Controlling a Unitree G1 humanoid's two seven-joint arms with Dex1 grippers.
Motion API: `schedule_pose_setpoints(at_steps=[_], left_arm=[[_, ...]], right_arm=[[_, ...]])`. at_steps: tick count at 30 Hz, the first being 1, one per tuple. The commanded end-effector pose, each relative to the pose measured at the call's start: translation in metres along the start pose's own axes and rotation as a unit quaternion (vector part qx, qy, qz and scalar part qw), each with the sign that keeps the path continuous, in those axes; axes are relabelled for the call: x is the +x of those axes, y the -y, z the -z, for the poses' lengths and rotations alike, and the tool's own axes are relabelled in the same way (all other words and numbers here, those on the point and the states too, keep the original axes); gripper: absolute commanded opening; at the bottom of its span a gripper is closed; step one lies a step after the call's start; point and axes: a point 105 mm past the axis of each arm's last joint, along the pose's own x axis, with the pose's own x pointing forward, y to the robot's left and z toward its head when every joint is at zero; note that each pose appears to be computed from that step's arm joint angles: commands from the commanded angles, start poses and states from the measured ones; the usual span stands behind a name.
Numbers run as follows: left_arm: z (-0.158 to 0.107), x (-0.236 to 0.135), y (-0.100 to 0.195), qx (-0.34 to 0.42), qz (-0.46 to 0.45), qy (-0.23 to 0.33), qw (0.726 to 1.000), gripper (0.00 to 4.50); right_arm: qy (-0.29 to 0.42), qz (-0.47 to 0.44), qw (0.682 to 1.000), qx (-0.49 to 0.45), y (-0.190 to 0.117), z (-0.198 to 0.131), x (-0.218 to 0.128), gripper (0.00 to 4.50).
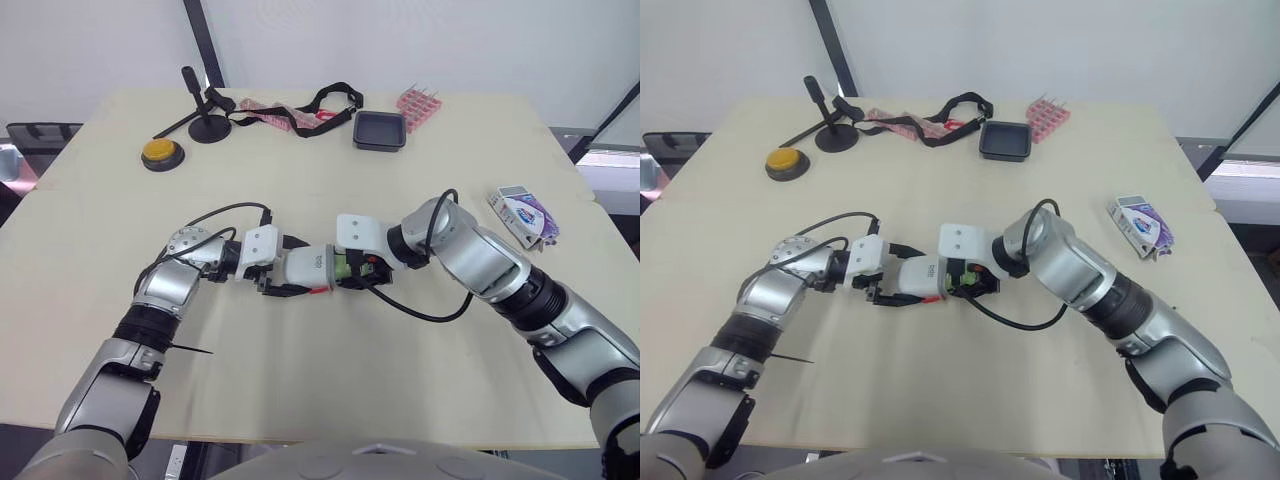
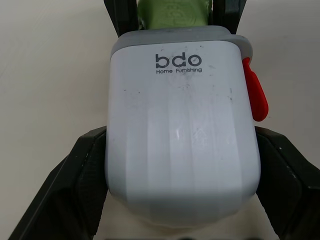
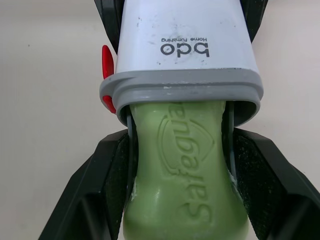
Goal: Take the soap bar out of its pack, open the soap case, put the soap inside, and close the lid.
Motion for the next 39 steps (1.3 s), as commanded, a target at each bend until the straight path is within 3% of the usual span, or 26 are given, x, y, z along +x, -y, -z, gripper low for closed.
schedule_pose_setpoints(at_steps=[1, 3, 6, 8, 26, 28, 39], left_arm=[[-0.019, 0.004, -0.009, 0.031, -0.012, 0.022, 0.999, 3.46], [-0.019, 0.005, -0.009, 0.027, -0.014, 0.023, 0.999, 3.46], [-0.018, 0.005, -0.009, 0.024, -0.016, 0.023, 0.999, 3.46], [-0.017, 0.005, -0.010, 0.022, -0.017, 0.021, 0.999, 3.46], [-0.014, 0.005, -0.008, 0.018, -0.006, 0.012, 1.000, 3.46], [-0.014, 0.005, -0.009, 0.019, -0.007, 0.012, 1.000, 3.46], [-0.016, 0.004, -0.009, 0.021, -0.008, 0.015, 1.000, 3.46]], right_arm=[[0.002, 0.000, 1.000, -0.025, -0.001, -0.010, -0.001, 2.54], [0.000, 0.001, 1.000, -0.016, -0.001, -0.010, -0.002, 2.54], [-0.007, 0.004, 1.000, -0.008, -0.001, -0.007, -0.005, 4.00], [-0.011, 0.007, 1.000, -0.007, 0.000, -0.003, -0.009, 4.47], [-0.001, 0.088, 0.996, 0.021, 0.022, 0.015, -0.050, 4.47], [0.025, 0.088, 0.995, 0.043, 0.018, 0.019, -0.052, 4.47], [0.045, 0.080, 0.995, 0.027, 0.001, 0.030, -0.043, 1.04]])
